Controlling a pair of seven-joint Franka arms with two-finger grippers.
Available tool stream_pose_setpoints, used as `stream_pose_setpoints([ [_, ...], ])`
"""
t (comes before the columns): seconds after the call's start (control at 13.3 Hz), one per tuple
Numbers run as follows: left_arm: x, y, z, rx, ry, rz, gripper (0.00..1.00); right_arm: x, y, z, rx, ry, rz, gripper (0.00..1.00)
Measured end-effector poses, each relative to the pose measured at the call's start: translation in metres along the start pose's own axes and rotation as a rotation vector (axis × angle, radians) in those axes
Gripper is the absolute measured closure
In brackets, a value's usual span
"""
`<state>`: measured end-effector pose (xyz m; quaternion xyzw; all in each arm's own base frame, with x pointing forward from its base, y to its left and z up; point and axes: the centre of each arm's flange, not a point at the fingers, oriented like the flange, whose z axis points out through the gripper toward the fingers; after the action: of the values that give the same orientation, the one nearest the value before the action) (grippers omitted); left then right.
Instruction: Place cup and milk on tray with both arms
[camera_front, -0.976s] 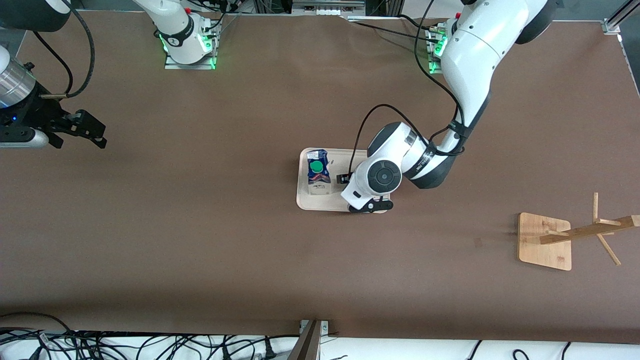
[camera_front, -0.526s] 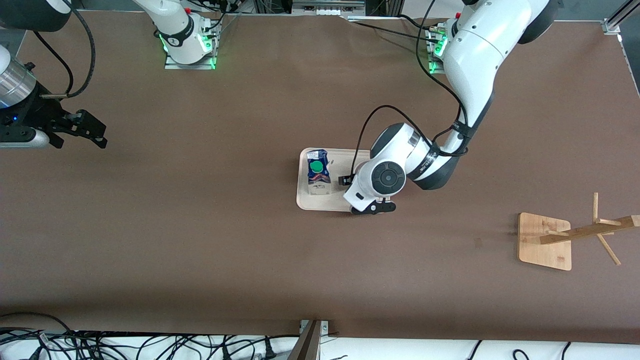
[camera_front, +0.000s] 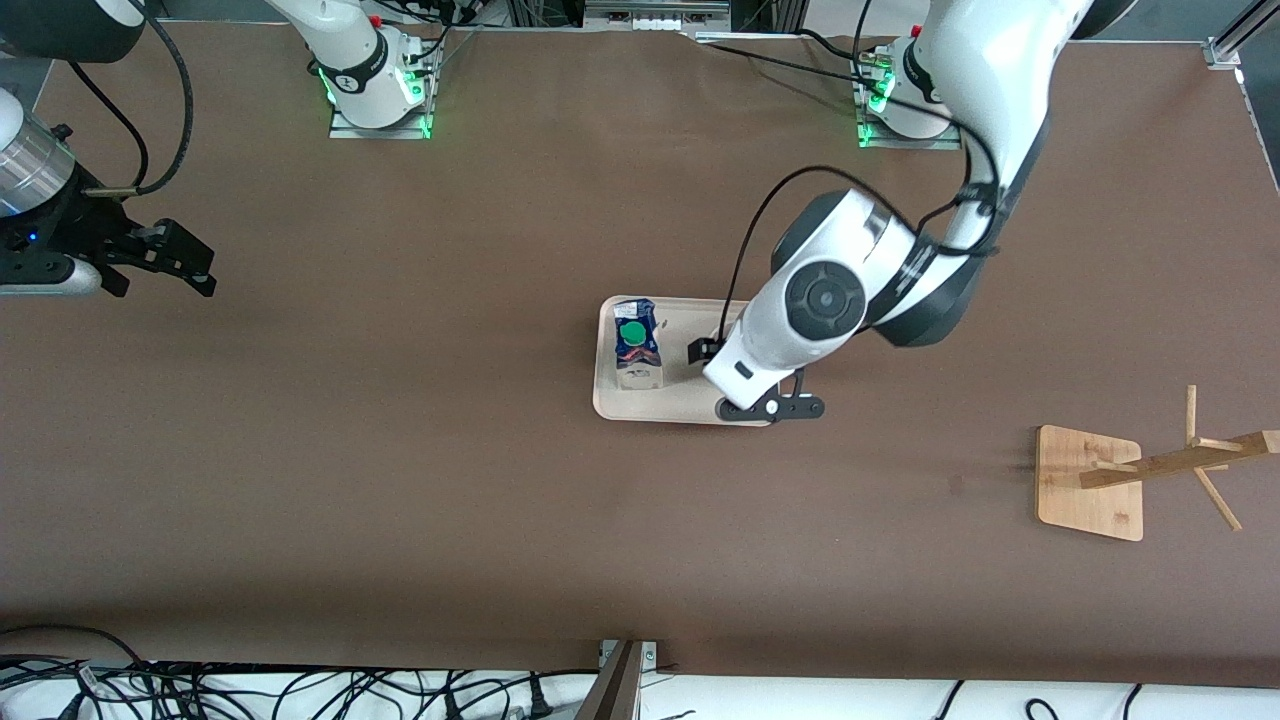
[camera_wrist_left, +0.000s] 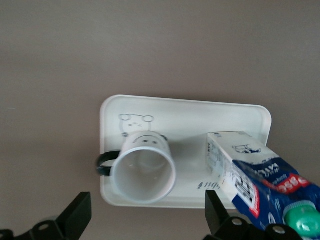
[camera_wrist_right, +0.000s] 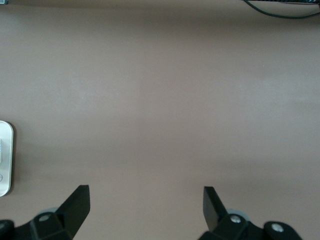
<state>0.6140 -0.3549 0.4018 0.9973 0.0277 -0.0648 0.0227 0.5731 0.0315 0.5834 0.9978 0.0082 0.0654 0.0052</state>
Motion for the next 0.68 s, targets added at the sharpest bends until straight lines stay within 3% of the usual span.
stream_pose_setpoints([
  [0.23, -0.022, -0.027, -0.076, 0.079, 0.059, 0.036, 0.00, 0.000, 0.000, 0.000, 0.000, 0.000, 0.000, 0.00],
  [0.68, -0.022, -0.122, -0.152, 0.108, 0.106, 0.181, 0.00, 0.000, 0.000, 0.000, 0.000, -0.001, 0.000, 0.00],
])
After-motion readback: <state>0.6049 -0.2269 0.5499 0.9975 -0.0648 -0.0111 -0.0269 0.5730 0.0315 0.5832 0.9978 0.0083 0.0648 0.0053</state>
